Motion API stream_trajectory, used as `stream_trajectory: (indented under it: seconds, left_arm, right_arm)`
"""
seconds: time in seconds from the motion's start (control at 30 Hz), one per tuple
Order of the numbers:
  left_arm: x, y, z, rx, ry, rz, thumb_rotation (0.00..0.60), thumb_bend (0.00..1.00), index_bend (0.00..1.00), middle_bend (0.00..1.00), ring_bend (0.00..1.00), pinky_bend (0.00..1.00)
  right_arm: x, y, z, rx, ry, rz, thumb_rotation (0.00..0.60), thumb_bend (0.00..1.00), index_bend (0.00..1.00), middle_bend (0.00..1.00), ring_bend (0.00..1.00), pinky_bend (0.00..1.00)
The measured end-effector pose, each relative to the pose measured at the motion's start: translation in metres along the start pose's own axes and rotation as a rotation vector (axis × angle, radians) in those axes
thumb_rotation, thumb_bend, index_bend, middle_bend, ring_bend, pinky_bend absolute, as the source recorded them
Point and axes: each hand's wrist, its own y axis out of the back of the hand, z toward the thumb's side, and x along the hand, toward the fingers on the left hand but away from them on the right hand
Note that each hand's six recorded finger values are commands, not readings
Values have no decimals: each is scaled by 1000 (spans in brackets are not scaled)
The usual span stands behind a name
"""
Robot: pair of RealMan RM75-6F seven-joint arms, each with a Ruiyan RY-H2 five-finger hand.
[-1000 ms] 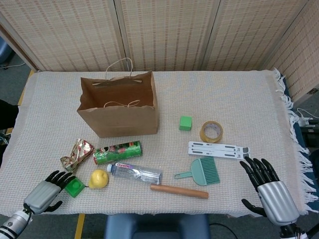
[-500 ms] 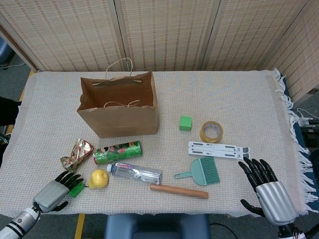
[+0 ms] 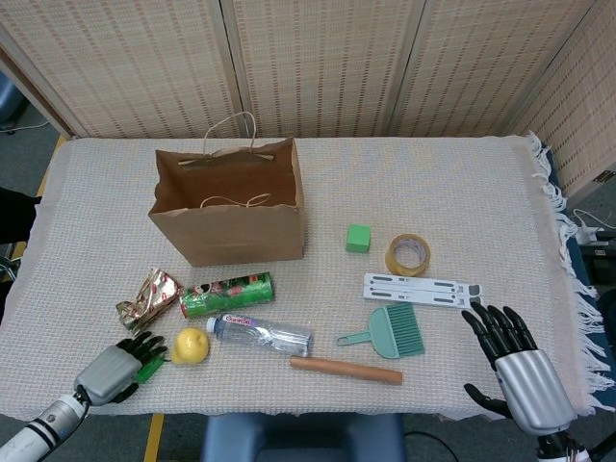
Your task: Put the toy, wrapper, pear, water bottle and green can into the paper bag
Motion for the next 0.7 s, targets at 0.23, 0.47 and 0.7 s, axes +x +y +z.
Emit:
stream_trajectory:
  seconds: [0.23, 0.47, 0.7]
  left_arm:
    - [-2, 3, 0, 1, -11, 47, 600, 578, 636, 626, 590, 737]
    - [-6, 20, -10, -27, 31, 105, 600, 582, 646, 649, 604, 751]
    - [-11, 53, -32, -85, 118, 218, 600, 582, 647, 649, 603, 751]
  right_arm:
    - [0, 3, 0, -12, 4, -7, 600, 54, 0, 0, 0, 0]
    - [0, 5, 0, -22, 5, -10, 600, 54, 0, 0, 0, 0]
    - [1, 7, 0, -33, 9, -13, 600, 54, 0, 0, 0, 0]
